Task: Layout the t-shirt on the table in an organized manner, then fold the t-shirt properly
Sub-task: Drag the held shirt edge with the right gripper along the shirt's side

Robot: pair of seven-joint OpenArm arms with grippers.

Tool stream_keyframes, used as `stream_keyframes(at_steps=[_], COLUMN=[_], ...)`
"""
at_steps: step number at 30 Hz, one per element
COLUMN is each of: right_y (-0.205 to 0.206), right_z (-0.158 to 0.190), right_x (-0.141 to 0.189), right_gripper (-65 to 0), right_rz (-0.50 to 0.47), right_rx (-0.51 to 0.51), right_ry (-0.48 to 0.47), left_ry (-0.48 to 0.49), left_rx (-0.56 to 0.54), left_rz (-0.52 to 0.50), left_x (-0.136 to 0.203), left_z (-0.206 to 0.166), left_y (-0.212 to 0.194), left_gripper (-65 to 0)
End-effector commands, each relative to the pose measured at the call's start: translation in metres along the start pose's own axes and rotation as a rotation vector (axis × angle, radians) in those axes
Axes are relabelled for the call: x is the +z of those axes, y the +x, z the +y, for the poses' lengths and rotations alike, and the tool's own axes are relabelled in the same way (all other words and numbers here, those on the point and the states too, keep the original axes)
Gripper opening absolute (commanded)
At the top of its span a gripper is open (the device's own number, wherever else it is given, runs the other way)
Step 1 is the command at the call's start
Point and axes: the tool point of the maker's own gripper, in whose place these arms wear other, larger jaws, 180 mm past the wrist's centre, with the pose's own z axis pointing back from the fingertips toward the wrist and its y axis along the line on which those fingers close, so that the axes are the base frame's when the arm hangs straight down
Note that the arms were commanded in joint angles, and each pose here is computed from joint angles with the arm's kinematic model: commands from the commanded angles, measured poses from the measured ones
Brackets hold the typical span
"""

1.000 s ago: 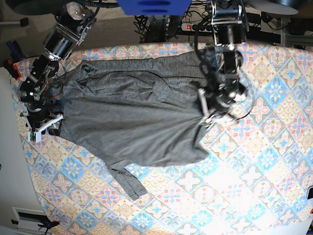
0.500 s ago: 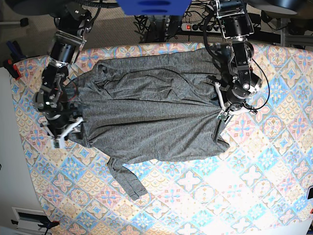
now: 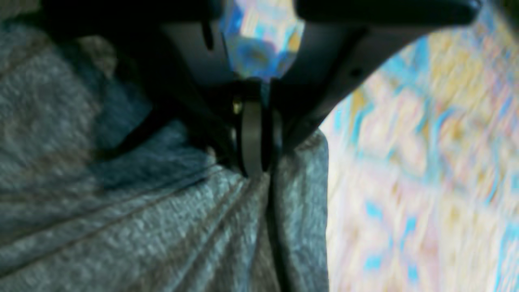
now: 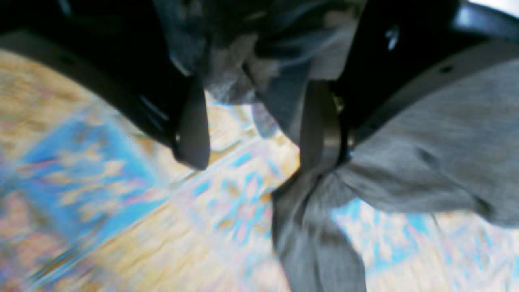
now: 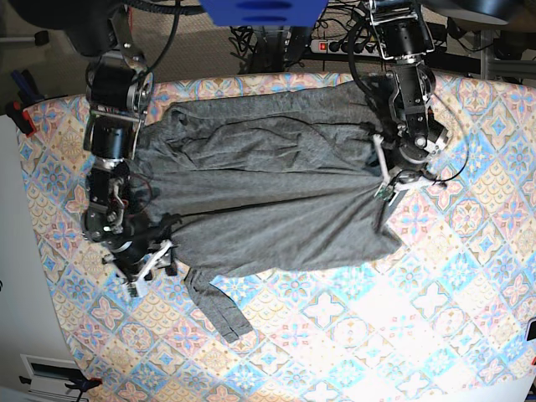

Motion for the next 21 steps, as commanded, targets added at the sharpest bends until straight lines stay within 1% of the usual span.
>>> stream_keyframes(at_steps=[1,4,7,11,12,15,17,21], right_y=[0.047,0.033,0.013,0.041,0.04,0.024,0.018,0.015], right_z=[-0.001,0.006,0.007,0.001,0.001,0.002,0.002,0.003], right_x=[-0.003,-0.017,-0.025,-0.034,-0.036,-0.039,-0.04,-0.04], right_gripper=[-30.8,-30.8,-30.8,-30.8,-30.8,-30.8,-30.8,-30.8], right_rz=[-0.11,-0.101,-0.096,-0.152,-0.156,-0.161,-0.163,-0.158], right_rx=[0.012,-0.025,-0.089,-0.136,-0.154,-0.205,-0.222,-0.224], right_ry=[0.013,0.046,0.057,0.061,0.062,0.062,0.061,0.062], left_ry=[0.034,0.038,0.038,0.04,0.04,0.047,0.047,0.073], left_rx=[-0.08,-0.082,-0.081,-0.082,-0.082,-0.08,-0.078,-0.078], left_rz=[0.34,0.336,0.338,0.339,0.341,0.393,0.409,0.379], left_x=[0.009,0.01,0.011,0.011,0.011,0.015,0.016,0.022], left_z=[0.004,0.005,0.005,0.006,0.006,0.008,0.008,0.014], left_y=[-0.08,-0.078,-0.08,-0.08,-0.08,-0.087,-0.09,-0.08], left_gripper=[-62.2,-62.2,-62.2,-62.2,-62.2,-62.2,-62.2,-62.2])
